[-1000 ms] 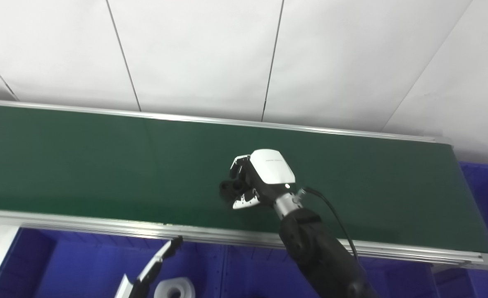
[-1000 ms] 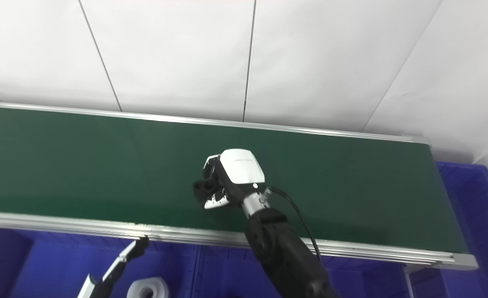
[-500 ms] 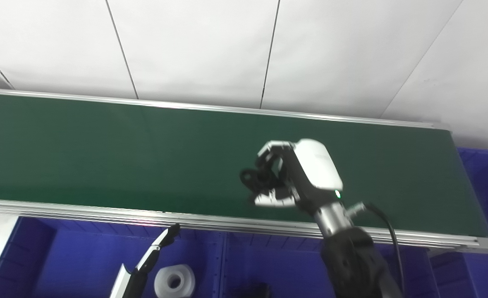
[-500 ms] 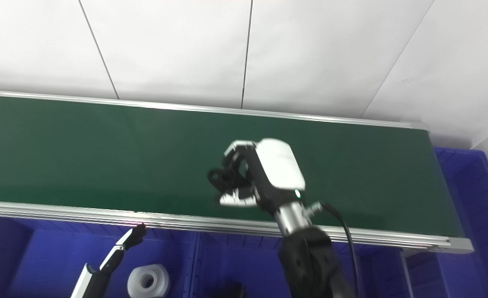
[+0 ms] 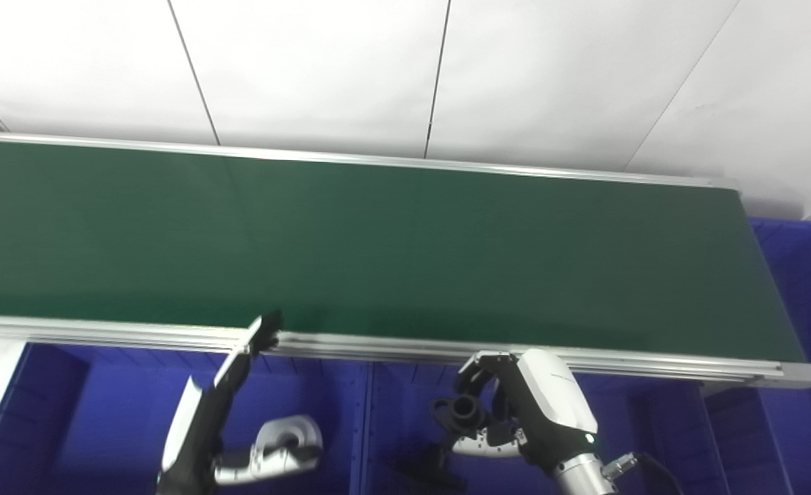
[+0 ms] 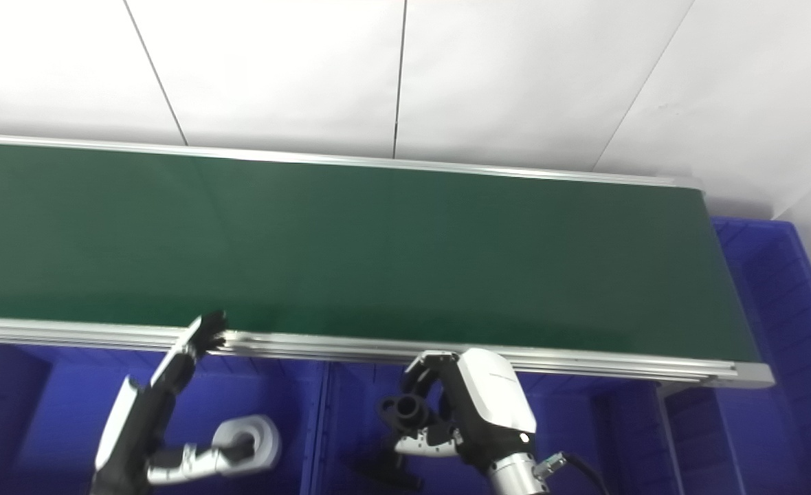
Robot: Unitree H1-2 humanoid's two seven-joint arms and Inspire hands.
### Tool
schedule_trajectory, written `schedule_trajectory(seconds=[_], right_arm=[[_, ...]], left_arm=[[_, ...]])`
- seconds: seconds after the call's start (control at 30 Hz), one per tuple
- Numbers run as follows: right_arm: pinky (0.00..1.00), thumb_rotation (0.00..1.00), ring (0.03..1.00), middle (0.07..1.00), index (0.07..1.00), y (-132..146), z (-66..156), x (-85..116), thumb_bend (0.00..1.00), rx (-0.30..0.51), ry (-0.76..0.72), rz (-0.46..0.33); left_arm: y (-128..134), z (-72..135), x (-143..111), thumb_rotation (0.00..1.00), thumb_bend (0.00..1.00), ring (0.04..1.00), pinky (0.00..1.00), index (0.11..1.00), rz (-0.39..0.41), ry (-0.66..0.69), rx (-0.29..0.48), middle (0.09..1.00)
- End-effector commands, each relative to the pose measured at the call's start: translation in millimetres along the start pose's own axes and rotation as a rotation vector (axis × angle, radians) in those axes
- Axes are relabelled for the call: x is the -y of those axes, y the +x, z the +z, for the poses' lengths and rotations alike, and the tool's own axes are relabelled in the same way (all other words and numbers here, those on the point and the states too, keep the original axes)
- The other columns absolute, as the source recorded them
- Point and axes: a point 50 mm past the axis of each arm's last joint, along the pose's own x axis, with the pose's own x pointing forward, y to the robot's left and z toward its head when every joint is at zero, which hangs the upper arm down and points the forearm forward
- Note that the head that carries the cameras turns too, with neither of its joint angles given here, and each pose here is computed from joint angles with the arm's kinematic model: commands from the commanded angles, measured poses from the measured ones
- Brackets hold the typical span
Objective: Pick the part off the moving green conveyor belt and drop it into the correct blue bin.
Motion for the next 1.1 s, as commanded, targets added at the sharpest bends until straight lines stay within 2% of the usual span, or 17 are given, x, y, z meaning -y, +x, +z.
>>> schedule_trajectory(seconds=[0.0,0.17,0.33,0.57,0.6,0.63,0.67,0.73,0.87,0.9,1.0,1.07], right_arm=[[0.18,0.0,0.252,0.472,0.486,0,-3,2,0.53,0.028,-0.024,-0.027],[0.18,0.0,0.254,0.472,0.487,8,-22,-8,0.53,-0.043,-0.053,0.036],[0.19,0.0,0.269,0.473,0.487,17,-32,-18,0.53,-0.094,-0.081,0.067],[0.19,0.0,0.289,0.476,0.494,14,-26,-18,0.53,-0.145,-0.148,0.118],[0.26,0.0,0.397,0.486,0.654,11,-24,-17,0.54,-0.154,-0.143,0.132],[0.43,0.19,0.572,0.639,0.724,9,-22,-15,0.6,-0.159,-0.134,0.141],[0.59,0.32,0.713,0.758,0.781,5,-20,-13,0.65,-0.154,-0.12,0.142],[0.75,0.44,0.857,0.882,0.85,-4,-15,-10,0.71,-0.13,-0.079,0.125],[0.79,0.47,0.916,0.928,0.874,-26,-6,-7,0.73,-0.081,0.016,0.034],[0.8,0.48,0.922,0.933,0.877,-31,-3,-7,0.74,-0.077,0.026,0.02],[0.89,0.51,0.956,0.964,0.903,-45,4,-8,0.77,-0.065,0.059,-0.008],[0.9,0.51,0.969,0.98,0.913,-53,9,-8,0.78,-0.066,0.101,-0.022]], left_arm=[[6,8,1,0.39,0.59,0.886,0.83,0.917,-0.008,-0.036,0.027,0.925],[9,8,-3,0.44,0.61,0.878,0.81,0.918,-0.022,-0.026,0.018,0.919],[8,11,-4,0.4,0.59,0.875,0.8,0.916,-0.023,-0.045,0.001,0.919],[5,12,-5,0.39,0.58,0.88,0.82,0.916,-0.027,-0.053,-0.016,0.92],[4,12,-5,0.39,0.59,0.88,0.82,0.914,-0.027,-0.054,-0.02,0.918],[4,12,-5,0.4,0.59,0.88,0.81,0.914,-0.029,-0.057,-0.022,0.918],[4,13,-5,0.4,0.59,0.884,0.82,0.916,-0.029,-0.064,-0.025,0.922],[3,14,-5,0.4,0.59,0.886,0.82,0.916,-0.032,-0.073,-0.031,0.925],[1,14,-6,0.4,0.59,0.889,0.81,0.913,-0.035,-0.063,-0.034,0.926],[0,14,-6,0.4,0.59,0.889,0.81,0.913,-0.034,-0.062,-0.035,0.926],[0,13,-6,0.39,0.59,0.894,0.82,0.917,-0.041,-0.07,-0.044,0.928],[0,12,-6,0.38,0.6,0.897,0.83,0.919,-0.043,-0.071,-0.049,0.929]])
